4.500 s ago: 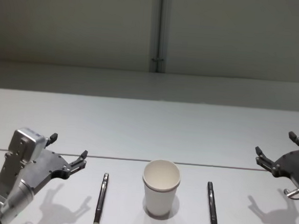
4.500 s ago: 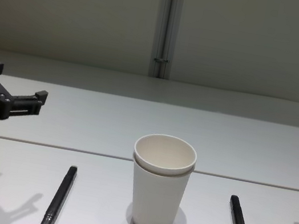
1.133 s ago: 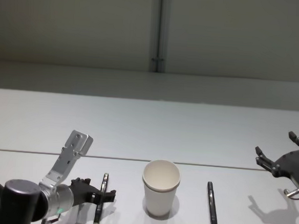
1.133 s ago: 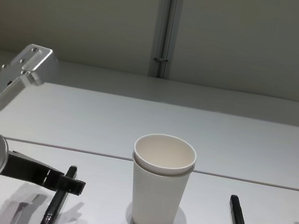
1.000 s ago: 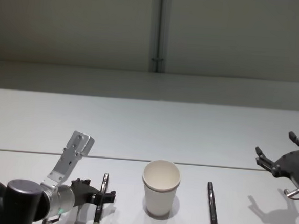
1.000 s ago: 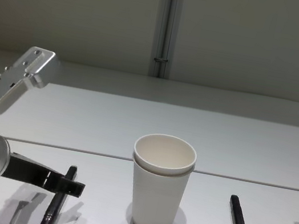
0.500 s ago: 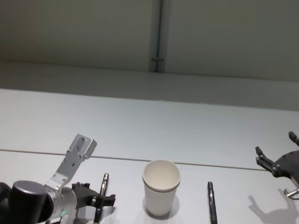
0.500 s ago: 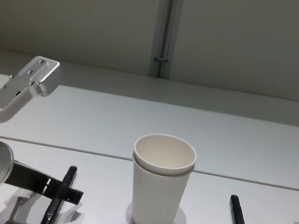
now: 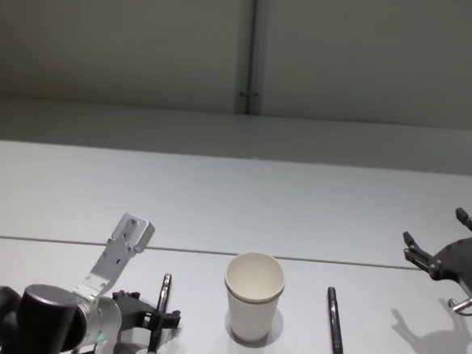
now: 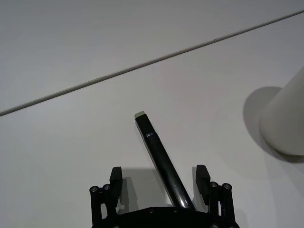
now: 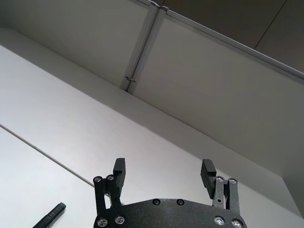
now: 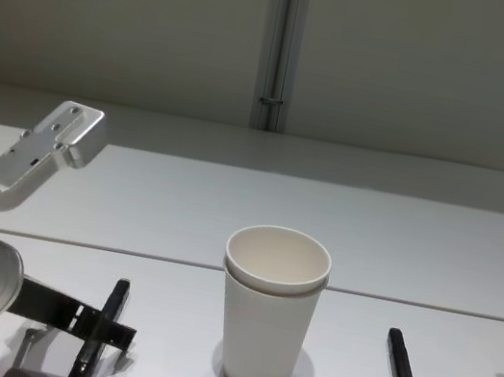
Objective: Place the pen into the pen holder.
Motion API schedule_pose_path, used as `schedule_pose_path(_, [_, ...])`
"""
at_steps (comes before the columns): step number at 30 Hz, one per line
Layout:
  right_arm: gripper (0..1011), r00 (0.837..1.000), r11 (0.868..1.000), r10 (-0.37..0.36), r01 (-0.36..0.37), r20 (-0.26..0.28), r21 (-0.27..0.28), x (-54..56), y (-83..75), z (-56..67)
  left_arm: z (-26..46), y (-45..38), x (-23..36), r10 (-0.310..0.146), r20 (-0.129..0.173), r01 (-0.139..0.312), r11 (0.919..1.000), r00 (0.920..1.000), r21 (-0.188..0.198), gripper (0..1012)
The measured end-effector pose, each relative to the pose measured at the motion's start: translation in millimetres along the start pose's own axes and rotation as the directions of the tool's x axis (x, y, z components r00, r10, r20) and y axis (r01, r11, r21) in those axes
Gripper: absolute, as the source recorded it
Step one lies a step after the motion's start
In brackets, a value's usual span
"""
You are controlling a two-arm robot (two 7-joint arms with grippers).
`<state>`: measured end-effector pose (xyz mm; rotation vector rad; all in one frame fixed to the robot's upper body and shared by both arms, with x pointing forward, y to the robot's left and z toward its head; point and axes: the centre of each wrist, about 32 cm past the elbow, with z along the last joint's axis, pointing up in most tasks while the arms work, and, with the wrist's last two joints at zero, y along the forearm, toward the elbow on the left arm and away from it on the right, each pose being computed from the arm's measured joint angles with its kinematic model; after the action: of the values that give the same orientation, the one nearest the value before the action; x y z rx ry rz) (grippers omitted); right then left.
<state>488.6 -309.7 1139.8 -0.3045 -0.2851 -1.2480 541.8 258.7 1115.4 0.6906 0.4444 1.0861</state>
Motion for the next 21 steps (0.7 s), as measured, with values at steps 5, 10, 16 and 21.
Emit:
schedule_pose_path(5, [1009, 1.0, 1.0, 0.0, 0.0, 0.0, 0.0, 0.0, 0.0, 0.0, 0.6, -1.1, -0.3, 0.002, 0.003, -0.002, 1.0, 1.0, 0.009, 1001])
schedule_pose_path(10, [1009, 1.0, 1.0, 0.0, 0.0, 0.0, 0.0, 0.0, 0.0, 0.0, 1.7, -2.0, -0.1, 0.004, 0.014, -0.004, 0.9999, 0.9999, 0.016, 1002])
schedule_pose_path(16, [1008, 1.0, 1.0, 0.0, 0.0, 0.0, 0.0, 0.0, 0.0, 0.0, 2.7, -2.5, -0.2, 0.005, 0.025, -0.006, 0.9998, 0.9997, 0.019, 1001])
schedule_pose_path(21, [1008, 1.0, 1.0, 0.0, 0.0, 0.0, 0.0, 0.0, 0.0, 0.0, 2.4, -2.4, -0.3, 0.005, 0.023, -0.005, 0.9998, 0.9997, 0.019, 1001])
